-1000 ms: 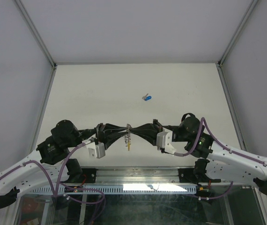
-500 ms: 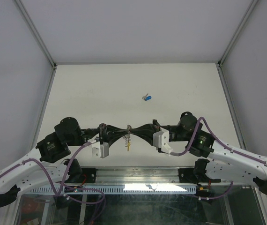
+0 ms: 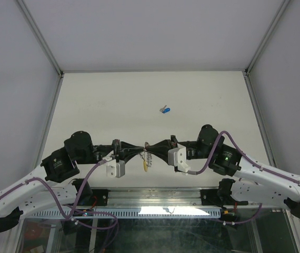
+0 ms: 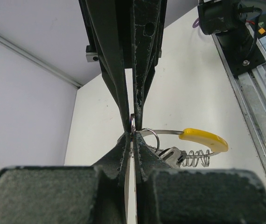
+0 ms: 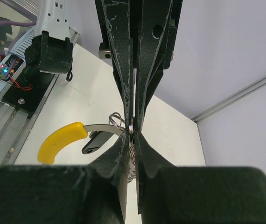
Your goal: Put the keys on the keyring
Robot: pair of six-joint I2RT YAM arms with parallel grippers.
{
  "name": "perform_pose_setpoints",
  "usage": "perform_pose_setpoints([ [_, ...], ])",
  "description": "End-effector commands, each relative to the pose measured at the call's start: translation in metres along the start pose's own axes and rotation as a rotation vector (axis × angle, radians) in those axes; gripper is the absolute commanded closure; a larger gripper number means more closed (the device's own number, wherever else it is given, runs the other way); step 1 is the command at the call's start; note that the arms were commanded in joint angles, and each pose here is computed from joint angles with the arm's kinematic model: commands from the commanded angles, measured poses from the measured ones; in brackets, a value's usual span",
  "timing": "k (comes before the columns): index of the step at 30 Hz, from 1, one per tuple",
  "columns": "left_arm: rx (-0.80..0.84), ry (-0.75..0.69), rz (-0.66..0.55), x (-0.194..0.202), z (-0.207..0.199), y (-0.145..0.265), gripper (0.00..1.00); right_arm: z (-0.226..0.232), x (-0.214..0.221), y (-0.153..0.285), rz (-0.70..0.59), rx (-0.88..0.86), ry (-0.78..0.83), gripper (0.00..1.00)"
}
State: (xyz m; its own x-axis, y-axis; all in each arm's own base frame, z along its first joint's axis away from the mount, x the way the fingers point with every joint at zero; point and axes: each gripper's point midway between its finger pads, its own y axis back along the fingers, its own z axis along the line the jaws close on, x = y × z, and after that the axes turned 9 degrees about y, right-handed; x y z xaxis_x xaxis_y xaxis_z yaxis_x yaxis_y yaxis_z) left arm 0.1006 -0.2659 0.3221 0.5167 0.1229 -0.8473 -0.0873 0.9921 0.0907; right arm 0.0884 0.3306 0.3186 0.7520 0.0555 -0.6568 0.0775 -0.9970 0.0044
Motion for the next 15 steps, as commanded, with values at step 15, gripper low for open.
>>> perform_pose_setpoints([
  [15,-0.065,-0.050,-0.041,-0.0233,0.0209,0.0046,1.00,-0.0209,-0.0178,0.0011,-0.004,0.055,-0.043,1.00],
])
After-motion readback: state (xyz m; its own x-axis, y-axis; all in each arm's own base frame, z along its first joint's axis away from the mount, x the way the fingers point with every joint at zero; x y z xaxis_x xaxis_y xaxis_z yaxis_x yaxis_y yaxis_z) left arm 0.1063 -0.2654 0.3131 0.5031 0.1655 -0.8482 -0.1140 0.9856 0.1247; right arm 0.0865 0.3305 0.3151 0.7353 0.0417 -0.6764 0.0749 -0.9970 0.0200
